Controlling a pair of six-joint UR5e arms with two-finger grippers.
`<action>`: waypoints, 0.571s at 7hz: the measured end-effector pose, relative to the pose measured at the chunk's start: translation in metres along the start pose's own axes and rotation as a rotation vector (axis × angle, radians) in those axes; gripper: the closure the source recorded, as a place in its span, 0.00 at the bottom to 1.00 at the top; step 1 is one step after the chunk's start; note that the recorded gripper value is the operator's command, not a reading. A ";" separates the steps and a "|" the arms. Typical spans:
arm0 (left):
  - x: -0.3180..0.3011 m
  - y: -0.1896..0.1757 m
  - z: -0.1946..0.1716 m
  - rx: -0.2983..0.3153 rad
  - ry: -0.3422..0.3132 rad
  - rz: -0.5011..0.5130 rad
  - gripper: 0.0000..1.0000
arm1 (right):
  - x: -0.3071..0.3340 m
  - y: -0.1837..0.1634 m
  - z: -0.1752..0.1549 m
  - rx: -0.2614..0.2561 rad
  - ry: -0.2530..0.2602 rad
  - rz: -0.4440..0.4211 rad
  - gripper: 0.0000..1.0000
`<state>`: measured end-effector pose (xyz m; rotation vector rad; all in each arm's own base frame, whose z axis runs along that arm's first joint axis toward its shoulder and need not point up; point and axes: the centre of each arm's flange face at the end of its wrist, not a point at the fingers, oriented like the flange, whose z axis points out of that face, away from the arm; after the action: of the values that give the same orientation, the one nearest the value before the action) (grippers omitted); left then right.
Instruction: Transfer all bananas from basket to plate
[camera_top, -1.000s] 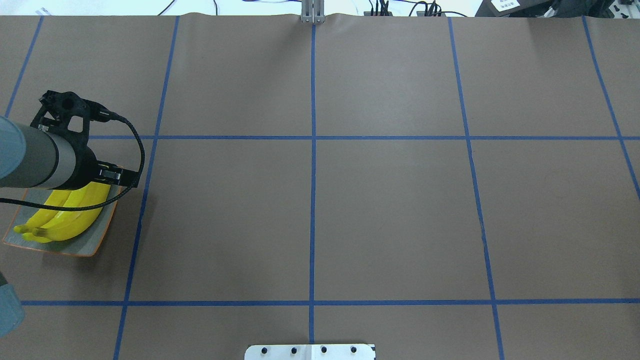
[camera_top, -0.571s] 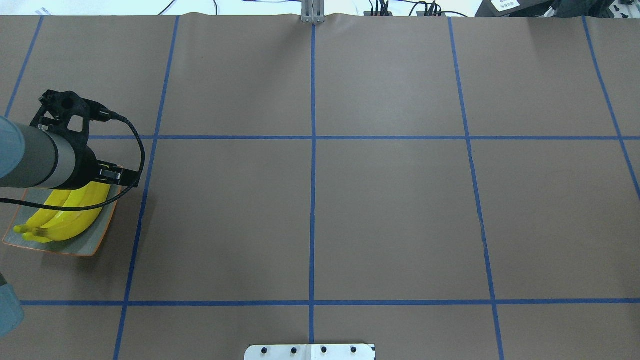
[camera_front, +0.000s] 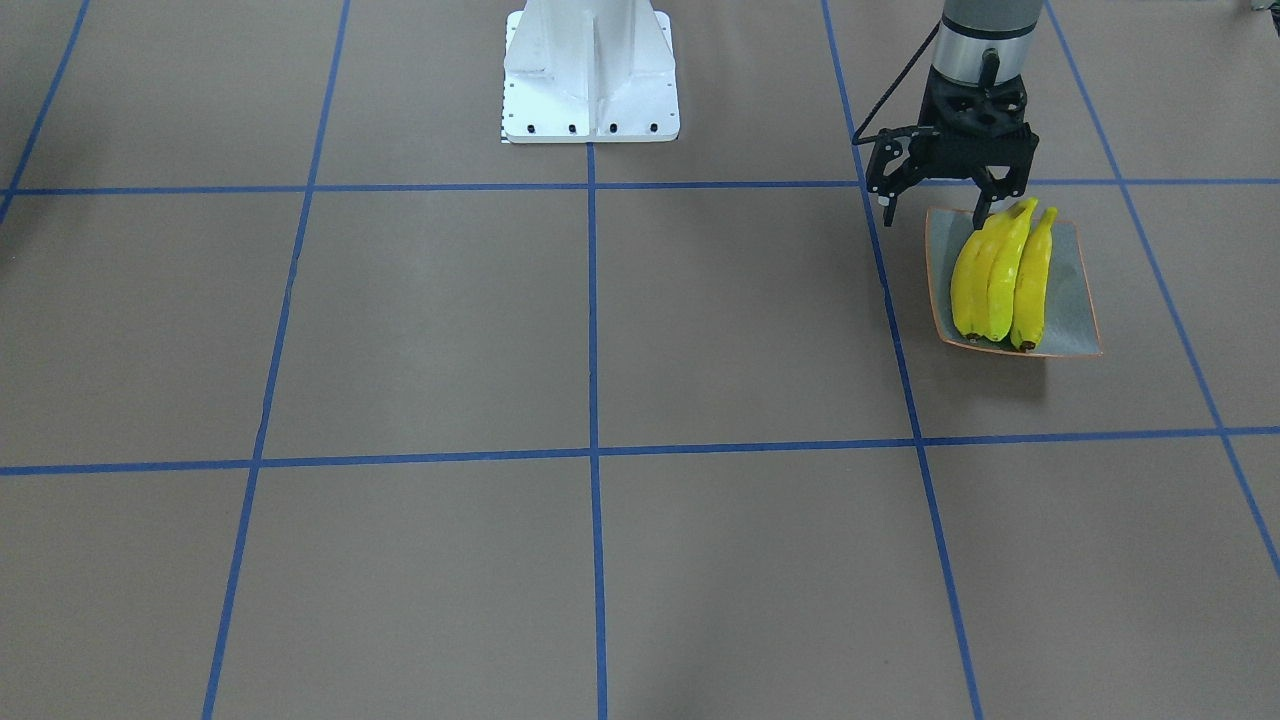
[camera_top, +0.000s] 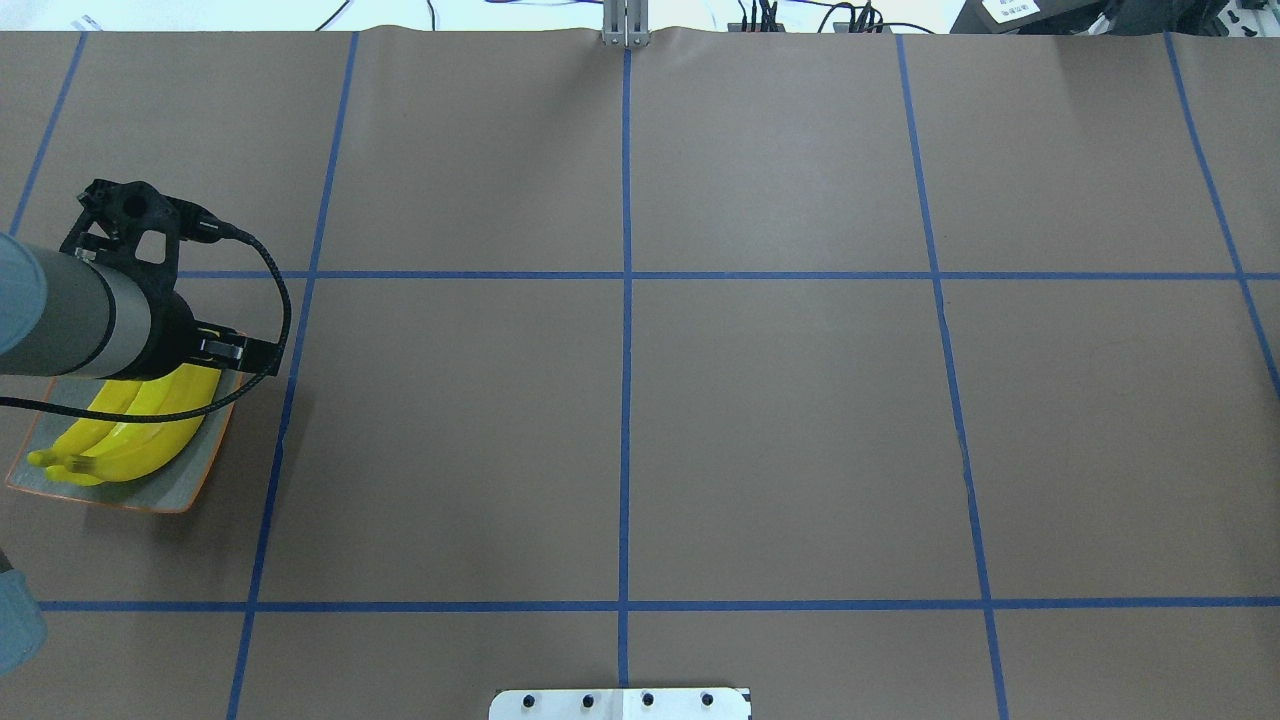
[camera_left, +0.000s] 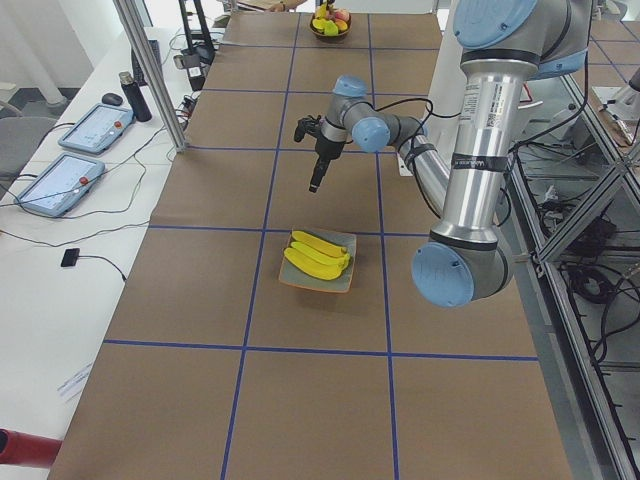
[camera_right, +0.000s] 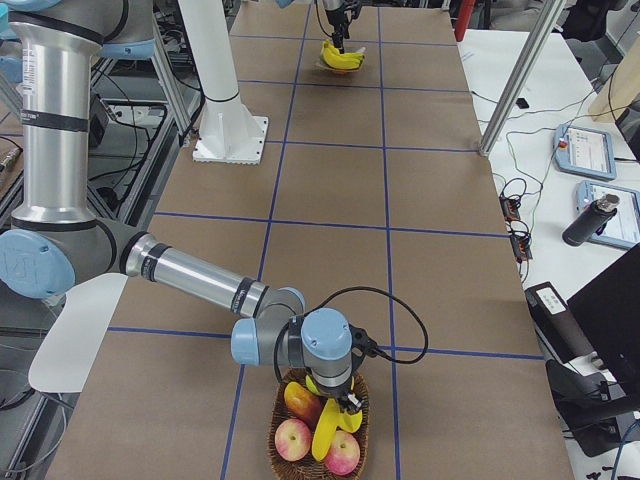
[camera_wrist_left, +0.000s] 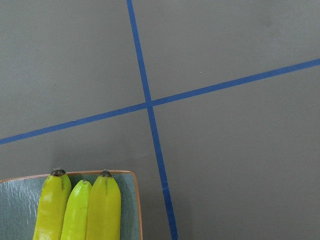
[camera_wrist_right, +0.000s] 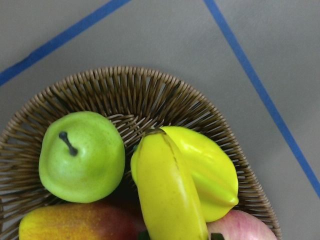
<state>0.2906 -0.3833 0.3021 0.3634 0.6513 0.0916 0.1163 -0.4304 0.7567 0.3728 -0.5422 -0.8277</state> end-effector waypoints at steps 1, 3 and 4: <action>0.003 0.000 -0.004 0.000 0.013 0.003 0.00 | 0.002 -0.018 -0.032 -0.004 -0.007 0.038 1.00; 0.015 -0.003 -0.016 -0.005 0.068 -0.005 0.00 | 0.012 -0.090 -0.113 -0.008 -0.014 0.150 1.00; 0.025 -0.007 -0.023 0.000 0.096 -0.025 0.00 | 0.018 -0.132 -0.152 0.004 -0.021 0.219 1.00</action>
<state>0.2969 -0.3780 0.2683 0.3525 0.7508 0.0856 0.1378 -0.5112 0.5723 0.3019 -0.5929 -0.6202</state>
